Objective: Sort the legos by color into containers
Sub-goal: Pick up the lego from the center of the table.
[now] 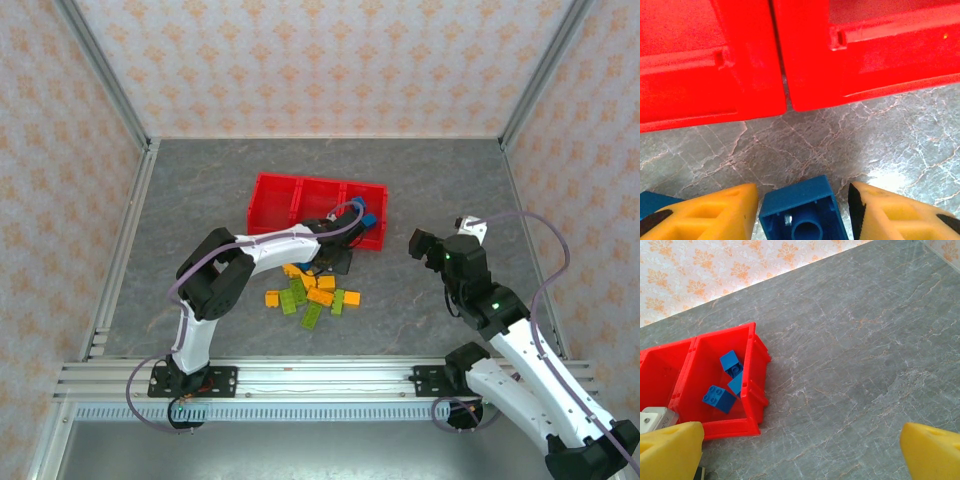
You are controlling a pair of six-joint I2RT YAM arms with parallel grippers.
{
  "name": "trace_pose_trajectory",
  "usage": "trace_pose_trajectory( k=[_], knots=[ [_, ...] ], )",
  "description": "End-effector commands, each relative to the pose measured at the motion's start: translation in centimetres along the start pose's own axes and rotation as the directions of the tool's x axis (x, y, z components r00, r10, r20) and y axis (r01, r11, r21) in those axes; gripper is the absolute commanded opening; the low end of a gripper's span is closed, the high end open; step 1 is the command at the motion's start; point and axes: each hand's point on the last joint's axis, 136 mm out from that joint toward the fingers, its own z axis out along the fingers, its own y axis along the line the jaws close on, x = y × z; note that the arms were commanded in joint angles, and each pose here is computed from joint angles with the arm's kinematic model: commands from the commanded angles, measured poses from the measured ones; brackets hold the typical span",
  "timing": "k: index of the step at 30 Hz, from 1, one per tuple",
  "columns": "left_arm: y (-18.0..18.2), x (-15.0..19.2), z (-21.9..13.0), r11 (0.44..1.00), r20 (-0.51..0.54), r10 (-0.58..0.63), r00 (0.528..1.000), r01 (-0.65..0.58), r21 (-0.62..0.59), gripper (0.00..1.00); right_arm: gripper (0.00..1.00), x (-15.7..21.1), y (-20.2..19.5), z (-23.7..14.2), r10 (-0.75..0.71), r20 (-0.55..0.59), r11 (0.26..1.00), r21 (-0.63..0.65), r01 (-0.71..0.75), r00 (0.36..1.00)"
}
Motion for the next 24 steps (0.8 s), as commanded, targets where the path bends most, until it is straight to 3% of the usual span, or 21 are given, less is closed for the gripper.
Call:
trace_pose_trajectory(
  k=[1,10,19,24],
  knots=[
    [0.6,0.5,0.9,1.0,-0.025,-0.008,1.0,0.007,-0.021,0.53,1.0,0.1,-0.3,0.2,0.008,0.008,1.0,0.014,-0.008,1.0],
    [0.4,0.4,1.4,1.0,-0.028,-0.007,1.0,0.007,-0.019,0.49,1.0,0.1,-0.3,0.2,0.01,0.009,1.0,0.016,-0.011,1.0],
    [0.6,-0.1,1.2,0.999,-0.009,-0.016,1.0,0.016,-0.038,0.35,1.0,0.1,-0.3,0.2,0.01,0.009,1.0,0.016,-0.011,1.0],
    [0.5,-1.2,-0.6,0.999,0.042,-0.028,0.999,0.029,-0.026,0.29,1.0,0.1,-0.3,0.2,0.01,0.009,1.0,0.016,-0.01,1.0]
  ],
)
